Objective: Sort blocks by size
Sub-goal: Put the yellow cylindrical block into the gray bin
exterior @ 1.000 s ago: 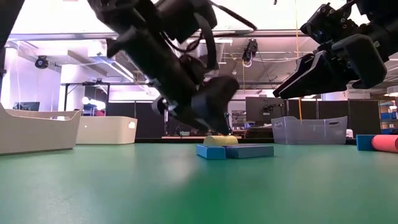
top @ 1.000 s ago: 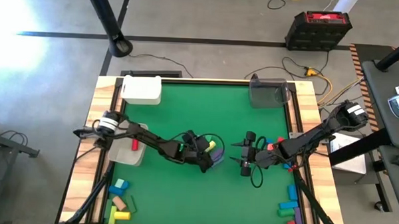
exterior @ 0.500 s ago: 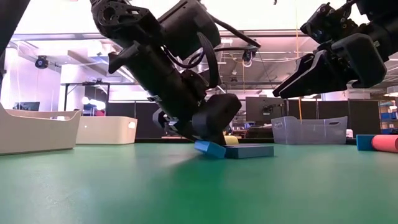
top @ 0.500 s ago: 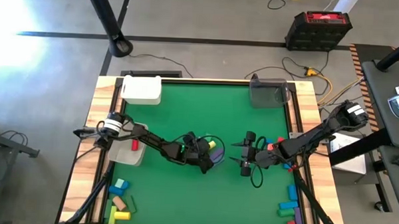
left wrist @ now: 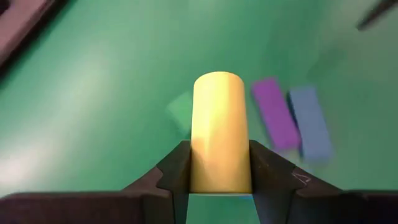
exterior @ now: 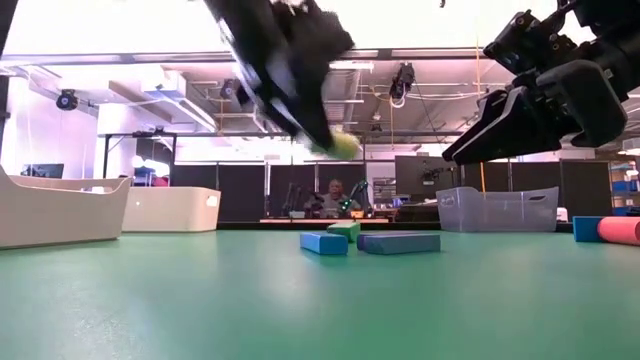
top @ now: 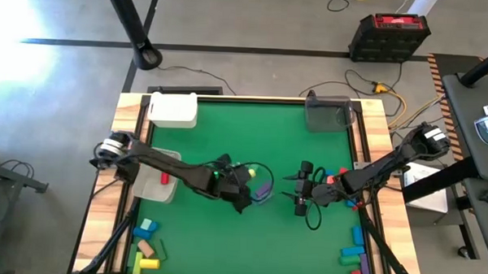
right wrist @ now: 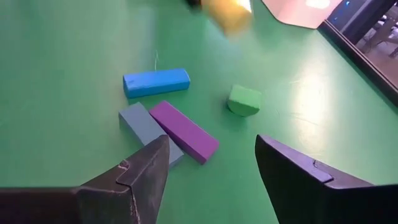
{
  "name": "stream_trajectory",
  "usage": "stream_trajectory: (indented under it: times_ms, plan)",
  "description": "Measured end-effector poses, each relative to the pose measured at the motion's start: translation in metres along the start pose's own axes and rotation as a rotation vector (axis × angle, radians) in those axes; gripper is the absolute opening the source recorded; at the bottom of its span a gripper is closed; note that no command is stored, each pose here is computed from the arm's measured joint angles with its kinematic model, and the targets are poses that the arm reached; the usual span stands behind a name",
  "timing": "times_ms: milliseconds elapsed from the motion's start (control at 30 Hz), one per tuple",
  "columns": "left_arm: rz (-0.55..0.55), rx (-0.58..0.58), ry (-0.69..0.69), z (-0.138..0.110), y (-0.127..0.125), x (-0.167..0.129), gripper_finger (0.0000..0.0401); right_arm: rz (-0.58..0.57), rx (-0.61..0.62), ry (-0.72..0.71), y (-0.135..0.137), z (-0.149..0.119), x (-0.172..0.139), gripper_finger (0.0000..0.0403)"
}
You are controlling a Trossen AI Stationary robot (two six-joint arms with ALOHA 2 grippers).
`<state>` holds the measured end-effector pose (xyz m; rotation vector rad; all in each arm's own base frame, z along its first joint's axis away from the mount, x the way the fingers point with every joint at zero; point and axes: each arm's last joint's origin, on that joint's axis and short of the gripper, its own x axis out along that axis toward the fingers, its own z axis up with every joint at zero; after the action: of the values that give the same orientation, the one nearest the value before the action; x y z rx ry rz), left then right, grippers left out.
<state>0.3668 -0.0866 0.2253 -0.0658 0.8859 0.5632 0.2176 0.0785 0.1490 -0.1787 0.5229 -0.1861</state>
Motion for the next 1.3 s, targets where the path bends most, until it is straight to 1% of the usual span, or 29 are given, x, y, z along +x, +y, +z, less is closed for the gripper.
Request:
stream_trajectory:
  times_ms: [67, 133, 233, 333, 367, 433, 500, 533, 600, 667, 767, 867, 967, 1167, 1300]
  plan:
    - [0.018, 0.01, 0.086, 0.001, 0.008, -0.026, 0.0112, 0.0, -0.001, 0.001, 0.0, 0.0, 0.0, 0.023]
    - [0.067, -0.028, 0.19, -0.003, 0.018, -0.048, 0.0113, 0.0, -0.002, 0.004, 0.0, -0.001, 0.0, 0.0232]
    - [0.191, -0.089, 0.371, -0.021, 0.031, -0.069, 0.0114, -0.001, -0.002, 0.007, 0.0, -0.002, 0.0, 0.0235]
    - [0.33, -0.191, 0.502, -0.038, 0.042, -0.083, 0.0114, -0.002, 0.003, 0.011, 0.0, -0.003, 0.0, 0.0237]
    - [0.348, -0.233, 0.523, -0.043, 0.044, -0.083, 0.0114, -0.002, 0.003, 0.012, 0.0, -0.003, 0.0, 0.0238]
    - [0.316, -0.315, 0.564, -0.051, 0.045, -0.077, 0.0115, -0.002, 0.002, 0.013, -0.001, -0.004, 0.0, 0.0237]
    - [0.349, -0.398, 0.624, -0.059, 0.049, -0.069, 0.0115, -0.002, 0.002, 0.013, -0.001, -0.004, 0.0, 0.0235]
    - [0.39, -0.423, 0.662, -0.065, 0.053, -0.066, 0.0115, -0.002, 0.002, 0.013, -0.001, -0.004, 0.0, 0.0233]
    - [0.485, -0.43, 0.752, -0.078, 0.062, -0.062, 0.0115, -0.003, 0.003, 0.013, -0.001, -0.004, 0.0, 0.0229]
    - [0.494, -0.452, 0.805, -0.09, 0.069, -0.056, 0.0115, -0.002, 0.002, 0.014, -0.001, -0.004, 0.0, 0.0226]
    - [0.494, -0.488, 0.816, -0.1, 0.083, -0.053, 0.0116, -0.002, 0.001, 0.014, -0.001, -0.004, 0.0, 0.0224]
    - [0.544, -0.539, 0.825, -0.11, 0.1, -0.05, 0.0116, -0.004, 0.001, 0.015, -0.001, -0.004, 0.0, 0.0226]
    - [0.544, -0.586, 0.82, -0.119, 0.115, -0.047, 0.0116, -0.004, 0.0, 0.015, -0.001, -0.004, 0.0, 0.023]
    - [0.391, -0.646, 0.746, -0.133, 0.128, -0.031, 0.0116, -0.004, -0.001, 0.015, -0.001, -0.004, 0.0, 0.0227]
    - [0.386, -0.671, 0.734, -0.144, 0.135, -0.024, 0.0116, -0.005, 0.0, 0.014, -0.001, -0.004, 0.0, 0.0222]
